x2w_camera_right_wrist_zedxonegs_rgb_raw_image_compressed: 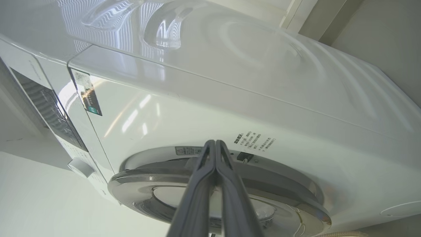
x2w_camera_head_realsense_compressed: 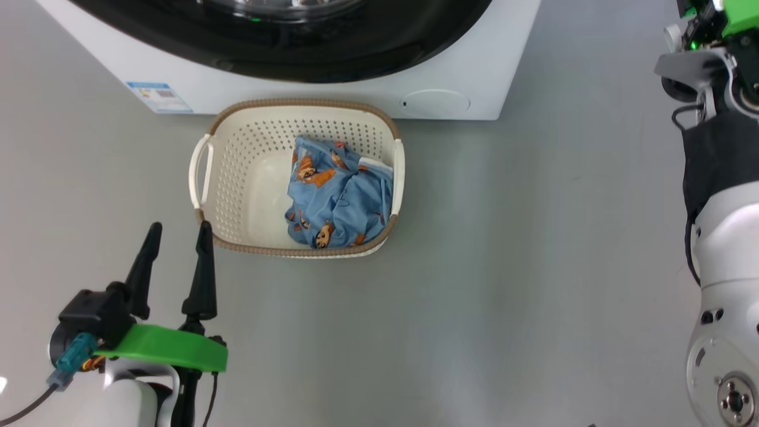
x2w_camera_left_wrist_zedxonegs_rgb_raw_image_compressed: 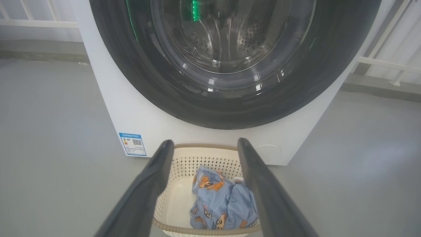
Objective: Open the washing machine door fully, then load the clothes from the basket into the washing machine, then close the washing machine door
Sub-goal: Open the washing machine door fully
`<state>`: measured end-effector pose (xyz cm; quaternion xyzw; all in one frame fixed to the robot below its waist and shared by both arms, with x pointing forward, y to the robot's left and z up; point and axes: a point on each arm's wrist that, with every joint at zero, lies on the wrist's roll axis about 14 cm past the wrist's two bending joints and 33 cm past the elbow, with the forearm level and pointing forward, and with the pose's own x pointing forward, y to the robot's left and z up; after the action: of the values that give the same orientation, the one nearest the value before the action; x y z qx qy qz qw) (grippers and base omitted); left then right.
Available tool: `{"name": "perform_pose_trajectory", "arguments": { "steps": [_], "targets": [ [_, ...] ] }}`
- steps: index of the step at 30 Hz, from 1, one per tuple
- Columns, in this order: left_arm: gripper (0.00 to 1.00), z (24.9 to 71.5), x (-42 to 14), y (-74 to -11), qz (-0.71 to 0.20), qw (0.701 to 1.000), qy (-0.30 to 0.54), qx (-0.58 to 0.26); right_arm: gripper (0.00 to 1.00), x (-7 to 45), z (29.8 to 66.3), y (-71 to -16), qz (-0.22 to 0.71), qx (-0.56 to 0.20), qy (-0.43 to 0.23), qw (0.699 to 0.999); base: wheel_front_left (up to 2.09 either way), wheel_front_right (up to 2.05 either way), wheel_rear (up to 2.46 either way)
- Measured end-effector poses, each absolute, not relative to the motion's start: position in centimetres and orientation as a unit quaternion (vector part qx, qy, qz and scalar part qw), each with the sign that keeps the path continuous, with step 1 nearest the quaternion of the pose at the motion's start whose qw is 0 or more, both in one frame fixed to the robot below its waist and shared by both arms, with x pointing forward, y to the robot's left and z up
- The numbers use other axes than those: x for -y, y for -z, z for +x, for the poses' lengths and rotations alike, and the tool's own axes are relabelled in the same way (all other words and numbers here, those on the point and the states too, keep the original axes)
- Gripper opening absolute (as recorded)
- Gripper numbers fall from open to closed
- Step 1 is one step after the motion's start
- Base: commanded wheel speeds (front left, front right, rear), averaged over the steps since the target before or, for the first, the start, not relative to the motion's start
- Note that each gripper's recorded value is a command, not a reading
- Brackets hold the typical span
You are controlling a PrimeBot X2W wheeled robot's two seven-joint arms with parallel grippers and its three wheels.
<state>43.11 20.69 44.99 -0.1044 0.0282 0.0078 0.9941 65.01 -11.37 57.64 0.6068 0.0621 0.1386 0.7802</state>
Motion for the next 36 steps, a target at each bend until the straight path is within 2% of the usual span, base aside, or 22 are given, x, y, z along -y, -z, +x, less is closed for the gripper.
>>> {"name": "perform_pose_trajectory", "arguments": {
  "steps": [16, 22, 36],
  "targets": [
    [1.00, 44.4, -21.1, -44.5, -0.107, 0.994, -0.014, -0.030, 0.00, 5.6, 68.0, -57.3, 0.597, -0.152, -0.210, 0.759, 0.00, 0.00, 0.00],
    [1.00, 44.3, -21.3, -44.4, -0.106, 0.994, -0.017, -0.033, 0.00, 4.5, 68.8, -58.0, 0.604, -0.159, -0.225, 0.748, 0.00, 0.00, 0.00],
    [1.00, 44.9, -21.4, -43.5, -0.115, 0.992, -0.026, -0.041, 0.00, 3.7, 70.6, -57.0, 0.590, -0.173, -0.219, 0.757, 0.00, 0.00, 0.00]
  ]
}}
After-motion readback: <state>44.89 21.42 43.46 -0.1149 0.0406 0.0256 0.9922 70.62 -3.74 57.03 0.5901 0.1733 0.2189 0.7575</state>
